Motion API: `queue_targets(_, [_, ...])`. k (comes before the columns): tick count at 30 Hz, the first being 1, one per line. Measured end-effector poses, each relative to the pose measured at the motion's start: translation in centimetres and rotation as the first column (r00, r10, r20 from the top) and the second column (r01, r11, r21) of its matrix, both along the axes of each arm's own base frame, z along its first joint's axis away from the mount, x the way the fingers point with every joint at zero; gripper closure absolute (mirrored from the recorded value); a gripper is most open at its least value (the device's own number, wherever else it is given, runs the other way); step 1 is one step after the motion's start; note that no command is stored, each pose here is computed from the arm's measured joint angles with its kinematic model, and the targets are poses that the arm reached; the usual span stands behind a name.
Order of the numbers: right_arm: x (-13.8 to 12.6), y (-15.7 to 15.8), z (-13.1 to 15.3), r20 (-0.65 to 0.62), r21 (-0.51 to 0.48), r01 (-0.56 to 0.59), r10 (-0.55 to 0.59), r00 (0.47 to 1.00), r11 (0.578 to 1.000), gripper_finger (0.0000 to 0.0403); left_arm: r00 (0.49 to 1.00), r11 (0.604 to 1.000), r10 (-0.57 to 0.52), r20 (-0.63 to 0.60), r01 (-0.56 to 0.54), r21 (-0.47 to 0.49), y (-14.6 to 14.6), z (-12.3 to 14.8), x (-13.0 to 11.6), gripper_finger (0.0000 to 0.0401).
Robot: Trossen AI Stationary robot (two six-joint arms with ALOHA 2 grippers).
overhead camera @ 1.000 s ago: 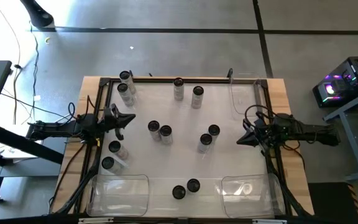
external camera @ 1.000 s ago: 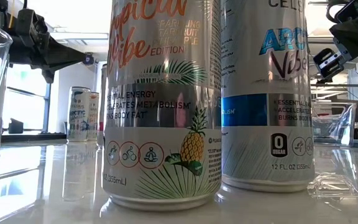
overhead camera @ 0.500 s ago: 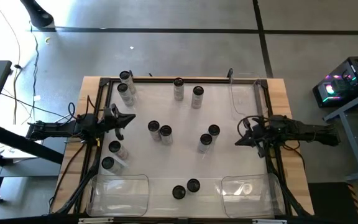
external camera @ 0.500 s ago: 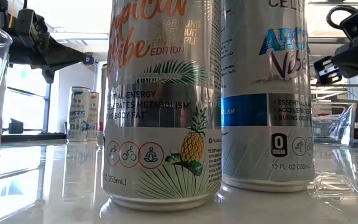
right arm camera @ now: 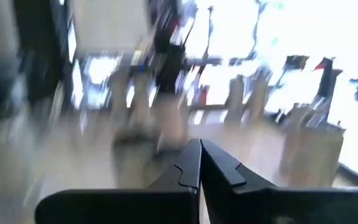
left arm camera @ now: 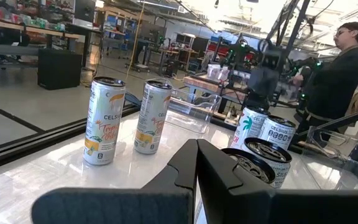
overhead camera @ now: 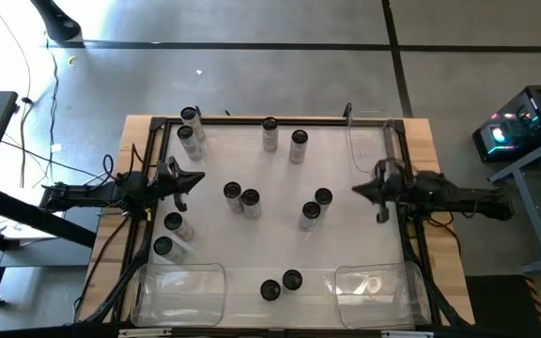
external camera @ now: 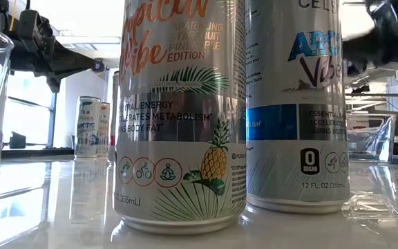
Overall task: Sort soda cans
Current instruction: Put the right white-pink soda can into the top transparent bin
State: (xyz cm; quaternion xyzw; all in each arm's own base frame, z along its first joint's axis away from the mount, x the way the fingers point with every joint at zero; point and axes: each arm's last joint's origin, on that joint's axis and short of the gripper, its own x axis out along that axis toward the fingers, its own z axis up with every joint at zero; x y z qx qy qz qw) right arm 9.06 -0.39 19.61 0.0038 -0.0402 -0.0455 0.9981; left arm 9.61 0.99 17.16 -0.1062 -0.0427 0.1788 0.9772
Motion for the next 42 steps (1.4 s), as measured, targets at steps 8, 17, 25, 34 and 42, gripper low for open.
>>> queue_targets(8, [-1.5,-0.6,4.2,0.459,0.264,0.106,-0.221,0.860,0.959,0.0403,0.999,0.996,-0.002,0.033,0.005,-0.084,0.0,0.0,0.0,0.0400])
queue_targets(17, [-0.7,-0.6,8.7,0.247,0.182,0.167,-0.209,0.946,0.969,0.0378,0.999,0.996,-0.003,0.037,0.006,-0.091,0.0,0.0,0.0,0.0400])
queue_targets(25, [3.3,-0.7,13.8,-0.302,0.090,0.254,-0.217,0.928,0.963,0.0266,0.997,0.984,-0.003,0.072,0.015,-0.180,0.0,0.0,0.0,0.0400])
queue_targets(34, [10.1,-0.1,15.3,-0.696,0.077,0.024,0.037,0.718,0.997,0.0115,0.992,0.981,-0.002,0.129,0.027,-0.193,0.0,0.5,0.0,0.0400])
queue_targets(42, [14.6,-0.6,12.3,-0.873,-0.017,-0.086,0.028,0.487,0.996,0.0062,0.989,0.981,-0.014,0.147,0.042,-0.191,0.0,0.7,0.0,0.0400])
